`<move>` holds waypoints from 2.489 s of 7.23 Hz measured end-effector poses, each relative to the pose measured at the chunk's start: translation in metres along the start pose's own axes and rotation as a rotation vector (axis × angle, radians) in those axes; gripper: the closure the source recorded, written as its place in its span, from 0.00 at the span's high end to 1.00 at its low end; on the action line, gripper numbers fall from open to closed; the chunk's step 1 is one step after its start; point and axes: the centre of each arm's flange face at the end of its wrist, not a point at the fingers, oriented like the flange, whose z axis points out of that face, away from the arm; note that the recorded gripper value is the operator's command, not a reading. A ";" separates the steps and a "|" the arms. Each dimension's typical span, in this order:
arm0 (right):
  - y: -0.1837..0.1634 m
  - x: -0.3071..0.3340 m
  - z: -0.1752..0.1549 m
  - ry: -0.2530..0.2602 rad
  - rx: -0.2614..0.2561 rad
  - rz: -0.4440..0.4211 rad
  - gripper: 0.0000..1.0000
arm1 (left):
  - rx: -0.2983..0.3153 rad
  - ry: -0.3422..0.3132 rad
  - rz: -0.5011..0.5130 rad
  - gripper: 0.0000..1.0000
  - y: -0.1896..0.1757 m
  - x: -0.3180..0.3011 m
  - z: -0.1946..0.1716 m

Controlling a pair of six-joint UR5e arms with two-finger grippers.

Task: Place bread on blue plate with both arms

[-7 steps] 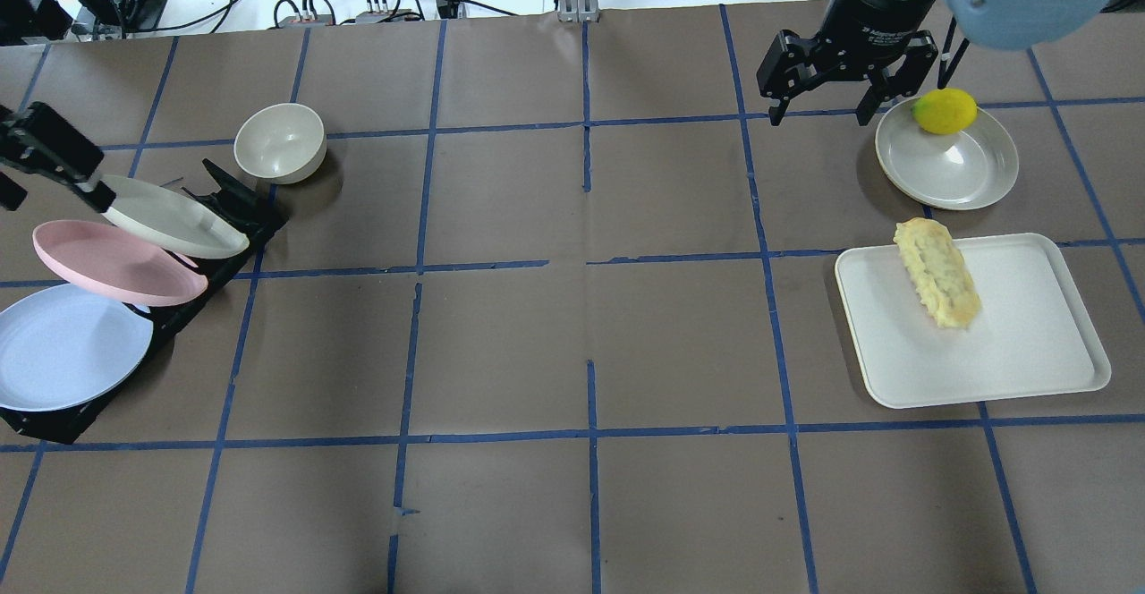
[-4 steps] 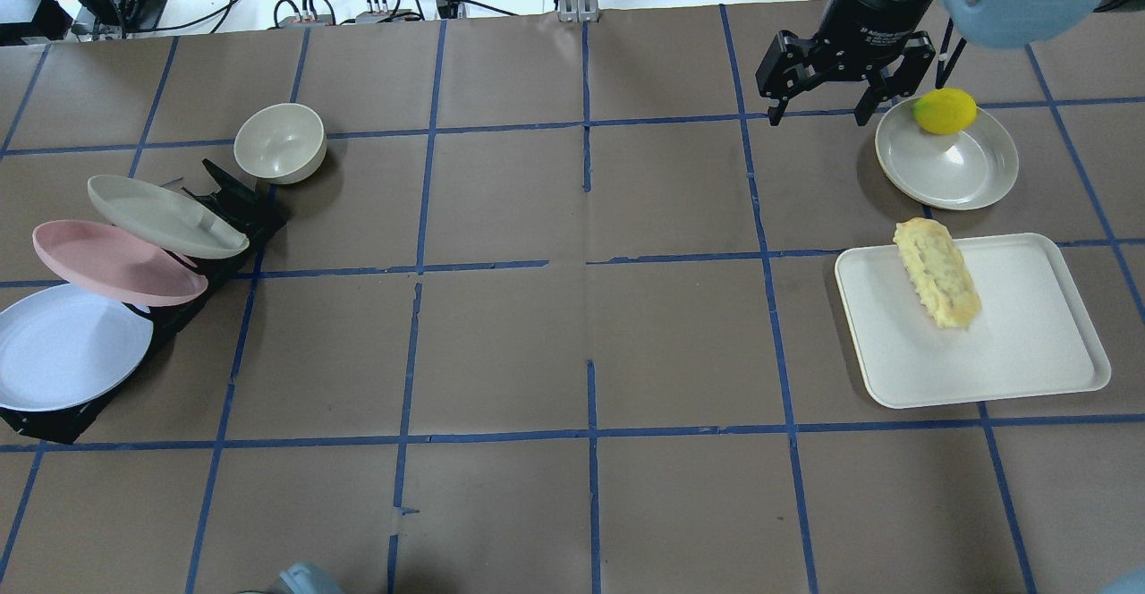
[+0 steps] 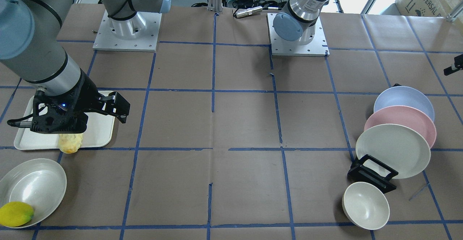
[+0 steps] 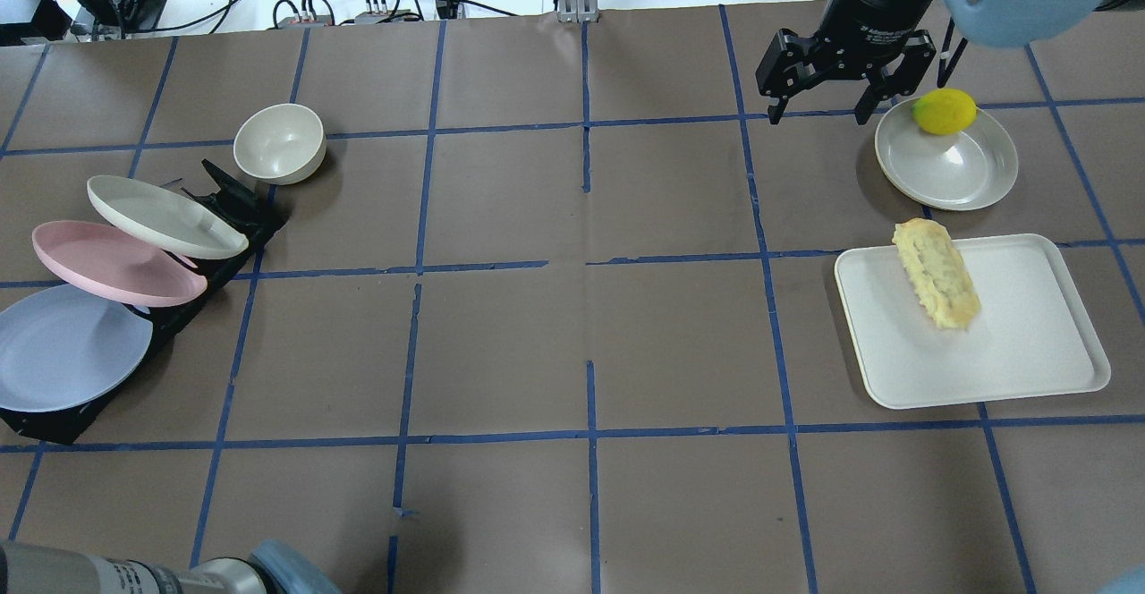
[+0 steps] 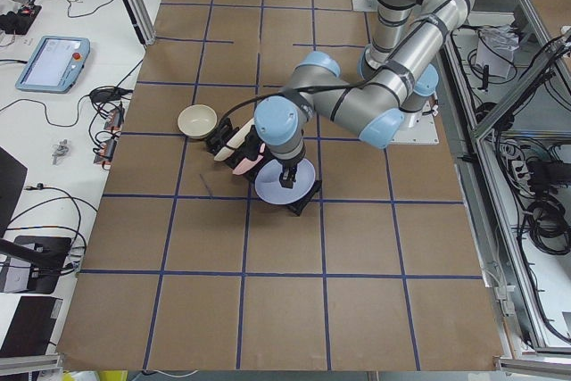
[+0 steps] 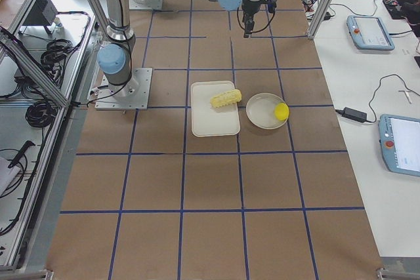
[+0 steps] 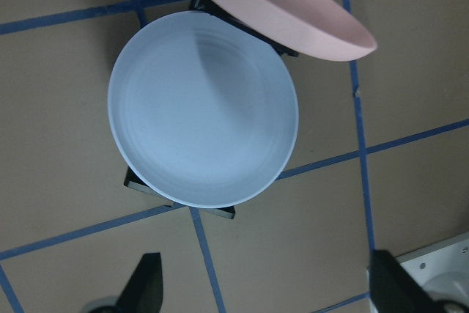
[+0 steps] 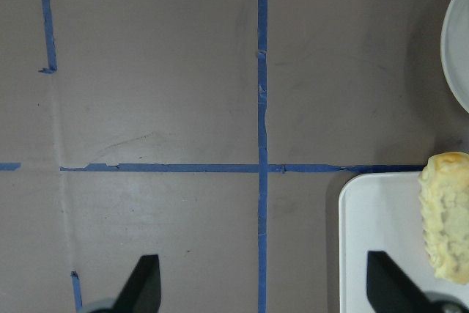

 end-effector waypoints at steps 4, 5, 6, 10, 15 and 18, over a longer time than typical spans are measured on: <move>-0.002 0.003 0.004 0.002 -0.008 -0.005 1.00 | 0.017 0.107 -0.007 0.99 -0.046 -0.081 0.101; -0.003 0.008 0.006 0.003 -0.009 -0.017 1.00 | 0.004 0.127 -0.018 0.98 -0.054 -0.082 0.116; -0.005 0.018 0.008 0.007 -0.003 -0.049 1.00 | -0.006 0.139 -0.028 0.95 -0.059 -0.083 0.126; 0.016 0.208 0.076 -0.019 -0.042 -0.176 1.00 | -0.074 0.144 -0.035 0.33 -0.061 -0.085 0.145; 0.044 0.230 0.199 0.029 0.058 -0.191 0.99 | -0.077 0.117 -0.026 0.07 -0.063 -0.084 0.133; 0.048 0.228 0.210 0.022 0.056 -0.176 0.08 | -0.083 0.091 -0.016 0.06 -0.064 -0.078 0.120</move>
